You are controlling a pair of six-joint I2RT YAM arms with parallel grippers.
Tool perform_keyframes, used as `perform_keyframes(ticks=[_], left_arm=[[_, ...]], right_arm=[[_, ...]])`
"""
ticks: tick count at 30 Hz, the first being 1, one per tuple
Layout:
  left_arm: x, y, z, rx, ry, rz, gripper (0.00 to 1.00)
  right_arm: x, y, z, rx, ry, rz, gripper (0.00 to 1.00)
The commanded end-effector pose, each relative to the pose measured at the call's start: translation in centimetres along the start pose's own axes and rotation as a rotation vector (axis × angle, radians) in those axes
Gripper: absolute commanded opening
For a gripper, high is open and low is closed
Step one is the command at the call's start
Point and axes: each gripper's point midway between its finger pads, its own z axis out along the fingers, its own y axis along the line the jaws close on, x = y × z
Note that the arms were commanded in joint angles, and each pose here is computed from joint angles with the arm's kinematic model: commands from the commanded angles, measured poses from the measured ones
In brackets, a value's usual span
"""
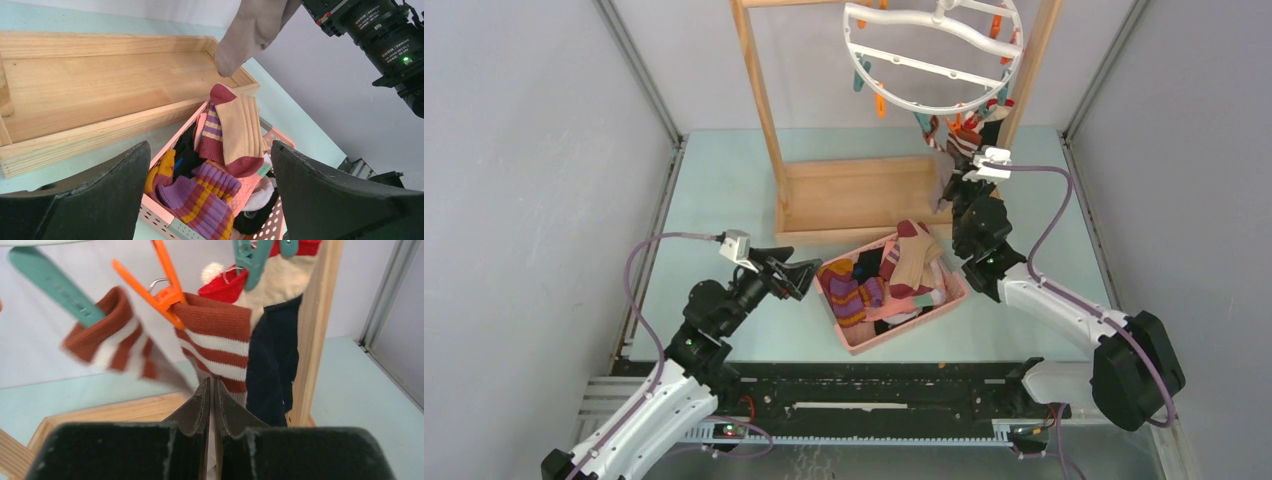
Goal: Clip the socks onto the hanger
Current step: Adjust the hanger on the clothesline.
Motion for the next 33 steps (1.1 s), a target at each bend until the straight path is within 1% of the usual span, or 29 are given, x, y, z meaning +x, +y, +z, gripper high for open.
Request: perform_keyframes(ticks=[1, 8, 12, 16, 17, 19, 22, 25, 27, 31, 33], left_arm=[[-3.4, -2.3, 0.2, 0.072, -0.081, -0.01, 0.93], [-3.4, -2.6, 0.4, 0.088, -0.074, -0.014, 0.93], [-3.3, -2.7, 0.5, 0.093, -0.07, -0.015, 0.93], [-3.3, -2.7, 0.5, 0.094, -0.067, -0.017, 0.93], [-3.3, -2.7, 0.5, 0.095, -0.068, -0.016, 0.93], [-3.4, -2.8, 0.4, 0.098, -0.072, -0.012, 0.93], [-3.5, -2.8, 0.4, 0.1, -0.073, -0.002, 0.93], [-3.4, -2.8, 0.3, 0.101, -0.073, 0.006, 0.93], [-3.4, -2.8, 0.3, 0.102, -0.073, 0.01, 0.93], [-3.4, -2.8, 0.3, 0.106, -0.073, 0.018, 0.93], [-3.4, -2.9, 0.4, 0.11, -0.072, 0.023, 0.93]], right_arm=[[-0.7, -1.4, 0.1, 0.004, 0.012, 0.061, 0.12], [-1.0, -3.0, 0.3, 0.013, 0.024, 0.089, 0.12], [-0.8, -2.1, 0.2, -0.041, 0.038, 0.095, 0.13], [-0.7, -1.2, 0.1, -0.09, 0.048, 0.104, 0.18], [-0.7, -1.0, 0.0, -0.103, 0.049, 0.103, 0.2], [-0.8, -0.3, -0.2, -0.148, 0.055, 0.097, 0.29], [-0.7, 0.5, -1.0, -0.223, 0.082, 0.077, 0.47], [-0.9, 1.3, -2.7, -0.345, 0.09, 0.053, 0.65], [-1.0, 1.7, -3.8, -0.422, 0.09, 0.026, 0.73], [-0.9, 2.1, -4.6, -0.494, 0.095, -0.02, 0.81], [-1.0, 1.6, -4.2, -0.482, 0.086, -0.028, 0.82]])
